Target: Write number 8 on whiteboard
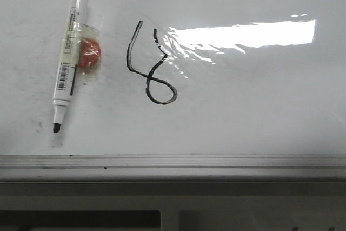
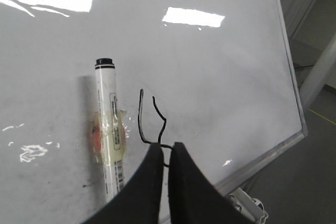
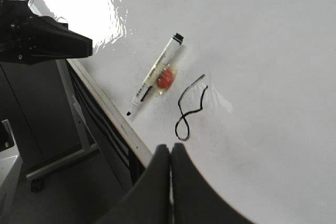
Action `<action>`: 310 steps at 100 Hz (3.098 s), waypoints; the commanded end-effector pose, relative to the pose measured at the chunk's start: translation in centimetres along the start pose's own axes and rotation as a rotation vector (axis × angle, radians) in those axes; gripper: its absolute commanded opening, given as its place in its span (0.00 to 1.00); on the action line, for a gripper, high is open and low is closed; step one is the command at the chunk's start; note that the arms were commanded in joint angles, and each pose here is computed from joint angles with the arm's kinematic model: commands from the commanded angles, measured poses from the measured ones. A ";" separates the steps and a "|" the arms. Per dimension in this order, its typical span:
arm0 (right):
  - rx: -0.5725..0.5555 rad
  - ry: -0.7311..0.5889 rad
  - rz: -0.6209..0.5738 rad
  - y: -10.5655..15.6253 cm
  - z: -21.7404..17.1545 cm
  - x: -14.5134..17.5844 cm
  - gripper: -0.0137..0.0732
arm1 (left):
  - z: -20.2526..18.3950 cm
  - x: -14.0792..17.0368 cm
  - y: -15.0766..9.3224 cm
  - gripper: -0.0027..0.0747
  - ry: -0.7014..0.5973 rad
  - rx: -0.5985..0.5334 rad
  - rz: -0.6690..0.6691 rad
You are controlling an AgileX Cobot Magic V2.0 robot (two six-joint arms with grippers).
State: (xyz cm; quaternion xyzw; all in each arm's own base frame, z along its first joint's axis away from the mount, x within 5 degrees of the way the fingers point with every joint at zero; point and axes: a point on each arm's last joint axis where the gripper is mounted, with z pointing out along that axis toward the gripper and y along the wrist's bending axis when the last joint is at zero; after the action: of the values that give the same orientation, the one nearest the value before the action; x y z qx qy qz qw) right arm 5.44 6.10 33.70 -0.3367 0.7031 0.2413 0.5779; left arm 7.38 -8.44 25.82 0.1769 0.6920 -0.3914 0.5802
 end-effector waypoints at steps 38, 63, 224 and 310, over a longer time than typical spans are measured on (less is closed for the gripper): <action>0.017 -0.114 -0.002 0.5 -2.1 9.8 0.08 | -2.9 2.5 1.0 0.01 -0.102 0.038 0.026; 0.015 -0.056 -0.003 0.6 -1.0 11.7 0.08 | -3.0 3.7 1.4 0.01 -0.067 0.026 0.028; 0.014 -0.056 -0.001 0.6 -1.0 11.7 0.08 | -6.7 6.9 5.8 0.01 0.032 -0.675 0.067; 1.044 0.033 0.247 -3.8 -2.1 16.8 0.08 | -6.7 6.9 5.8 0.01 0.030 -0.675 0.067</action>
State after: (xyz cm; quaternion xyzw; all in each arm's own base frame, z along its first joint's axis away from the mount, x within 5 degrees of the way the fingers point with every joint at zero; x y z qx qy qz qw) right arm 5.22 -1.15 18.09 0.0742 0.7820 -0.0704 0.6148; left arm 5.17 -1.20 18.44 0.0056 0.7883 -0.1182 0.6038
